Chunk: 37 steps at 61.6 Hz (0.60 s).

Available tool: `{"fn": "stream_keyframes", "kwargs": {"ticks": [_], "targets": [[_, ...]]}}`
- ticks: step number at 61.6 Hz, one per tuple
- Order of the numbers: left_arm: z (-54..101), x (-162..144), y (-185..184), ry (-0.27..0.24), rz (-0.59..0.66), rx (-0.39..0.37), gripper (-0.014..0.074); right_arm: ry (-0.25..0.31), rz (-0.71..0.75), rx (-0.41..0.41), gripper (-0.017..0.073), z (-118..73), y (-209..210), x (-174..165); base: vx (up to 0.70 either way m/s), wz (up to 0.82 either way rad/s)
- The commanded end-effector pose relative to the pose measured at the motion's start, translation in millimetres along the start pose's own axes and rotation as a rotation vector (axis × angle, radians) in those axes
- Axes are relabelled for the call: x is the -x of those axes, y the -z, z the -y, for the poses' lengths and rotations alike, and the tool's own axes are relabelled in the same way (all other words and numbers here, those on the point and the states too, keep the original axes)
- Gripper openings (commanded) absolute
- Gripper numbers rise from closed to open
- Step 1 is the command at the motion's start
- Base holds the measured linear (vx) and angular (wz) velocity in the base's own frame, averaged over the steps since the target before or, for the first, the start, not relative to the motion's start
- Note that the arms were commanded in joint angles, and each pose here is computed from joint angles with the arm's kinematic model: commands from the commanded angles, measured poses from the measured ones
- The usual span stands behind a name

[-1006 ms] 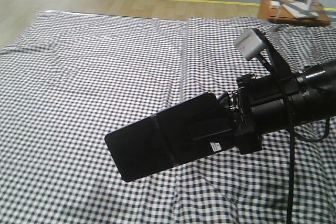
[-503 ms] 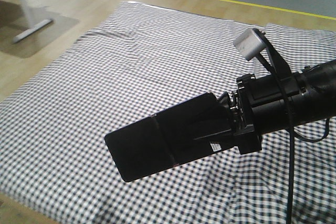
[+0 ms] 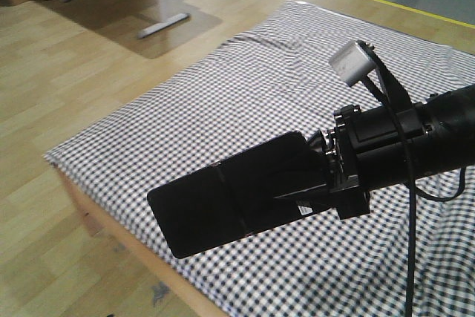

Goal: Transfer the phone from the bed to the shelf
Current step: 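Drive the base to the wooden shelf holding the phone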

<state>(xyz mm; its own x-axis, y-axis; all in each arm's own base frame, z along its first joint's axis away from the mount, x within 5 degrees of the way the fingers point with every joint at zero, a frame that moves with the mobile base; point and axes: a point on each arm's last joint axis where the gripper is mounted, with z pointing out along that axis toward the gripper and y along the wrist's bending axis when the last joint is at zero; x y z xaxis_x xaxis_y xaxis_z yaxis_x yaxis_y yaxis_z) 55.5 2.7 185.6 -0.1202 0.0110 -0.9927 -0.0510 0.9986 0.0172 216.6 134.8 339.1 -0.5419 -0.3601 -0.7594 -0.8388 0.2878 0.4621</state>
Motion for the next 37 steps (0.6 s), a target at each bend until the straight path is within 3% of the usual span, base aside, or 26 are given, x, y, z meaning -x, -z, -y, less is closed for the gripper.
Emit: {"fn": "stream_keyframes", "kwargs": {"ticks": [1,37], "targets": [[-0.3,4.3,0.1,0.01,0.068,0.004,0.0001,0.029,0.063,0.096,-0.0002,-20.8,8.8,11.3,-0.08,0.53],[-0.3,4.3,0.1,0.01,0.068,0.004,0.0001,0.029,0.063,0.096,-0.0002,-20.8,8.8,11.3,-0.07,0.55]]}}
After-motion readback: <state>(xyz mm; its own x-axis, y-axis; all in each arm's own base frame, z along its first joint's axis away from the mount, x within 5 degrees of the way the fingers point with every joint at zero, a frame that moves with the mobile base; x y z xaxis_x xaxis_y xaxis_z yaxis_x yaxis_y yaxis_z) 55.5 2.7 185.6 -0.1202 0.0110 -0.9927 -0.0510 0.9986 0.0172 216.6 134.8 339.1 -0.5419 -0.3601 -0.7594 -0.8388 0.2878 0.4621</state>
